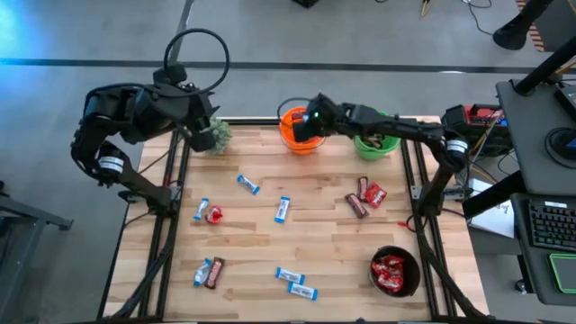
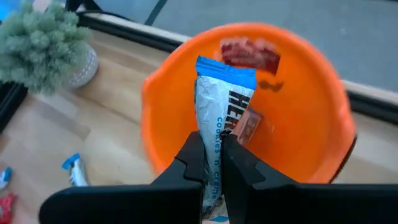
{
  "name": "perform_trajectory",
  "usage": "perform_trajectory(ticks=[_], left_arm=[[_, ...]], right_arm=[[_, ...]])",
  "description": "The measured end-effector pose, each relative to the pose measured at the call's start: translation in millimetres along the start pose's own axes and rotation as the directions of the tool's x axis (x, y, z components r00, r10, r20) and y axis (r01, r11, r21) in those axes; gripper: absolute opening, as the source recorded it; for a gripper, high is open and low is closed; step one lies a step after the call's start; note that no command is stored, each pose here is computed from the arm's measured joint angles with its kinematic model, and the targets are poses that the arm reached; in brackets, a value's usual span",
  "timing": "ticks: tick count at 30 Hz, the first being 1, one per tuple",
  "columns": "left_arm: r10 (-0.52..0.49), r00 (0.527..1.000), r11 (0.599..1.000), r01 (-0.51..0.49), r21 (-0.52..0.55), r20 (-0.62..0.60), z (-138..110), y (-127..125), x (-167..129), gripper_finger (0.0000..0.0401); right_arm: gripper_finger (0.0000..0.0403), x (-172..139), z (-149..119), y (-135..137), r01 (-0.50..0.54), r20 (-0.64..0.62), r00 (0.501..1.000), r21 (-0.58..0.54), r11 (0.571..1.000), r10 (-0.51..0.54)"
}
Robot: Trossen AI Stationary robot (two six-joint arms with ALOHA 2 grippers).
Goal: Organize candy in baskets
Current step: Put the white chocolate into the orange bucket, then put the brown chocolate into the green bucket
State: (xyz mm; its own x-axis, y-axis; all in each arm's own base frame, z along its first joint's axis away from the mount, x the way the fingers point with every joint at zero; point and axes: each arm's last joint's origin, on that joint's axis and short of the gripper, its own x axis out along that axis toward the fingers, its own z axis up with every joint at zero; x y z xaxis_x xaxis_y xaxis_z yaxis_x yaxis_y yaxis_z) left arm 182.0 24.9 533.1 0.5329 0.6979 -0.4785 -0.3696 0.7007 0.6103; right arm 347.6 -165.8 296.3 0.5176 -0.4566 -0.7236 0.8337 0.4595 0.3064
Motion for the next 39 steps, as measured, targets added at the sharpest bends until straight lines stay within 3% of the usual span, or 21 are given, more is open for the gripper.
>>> perform_trajectory(ticks=[7,24,36,39], left_arm=[[0.002,1.000,1.000,-0.002,-0.002,-0.019,4,-4,7,0.0130],[0.022,0.999,0.991,-0.027,-0.128,-0.039,2,1,11,0.0131],[0.016,0.999,0.966,-0.025,-0.259,-0.037,2,1,11,0.0200],[-0.062,0.998,0.957,0.055,-0.285,-0.016,2,-1,10,0.0209]], right_arm=[[0.0021,7,17,-16,-0.046,0.006,0.999,0.005,0.999,0.046],[0.0170,6,17,-15,-0.059,0.009,0.998,-0.057,0.997,0.059],[0.0178,3,19,-14,-0.077,0.016,0.997,-0.086,0.993,0.079],[0.0178,3,18,-14,-0.078,0.007,0.997,-0.108,0.991,0.079]])
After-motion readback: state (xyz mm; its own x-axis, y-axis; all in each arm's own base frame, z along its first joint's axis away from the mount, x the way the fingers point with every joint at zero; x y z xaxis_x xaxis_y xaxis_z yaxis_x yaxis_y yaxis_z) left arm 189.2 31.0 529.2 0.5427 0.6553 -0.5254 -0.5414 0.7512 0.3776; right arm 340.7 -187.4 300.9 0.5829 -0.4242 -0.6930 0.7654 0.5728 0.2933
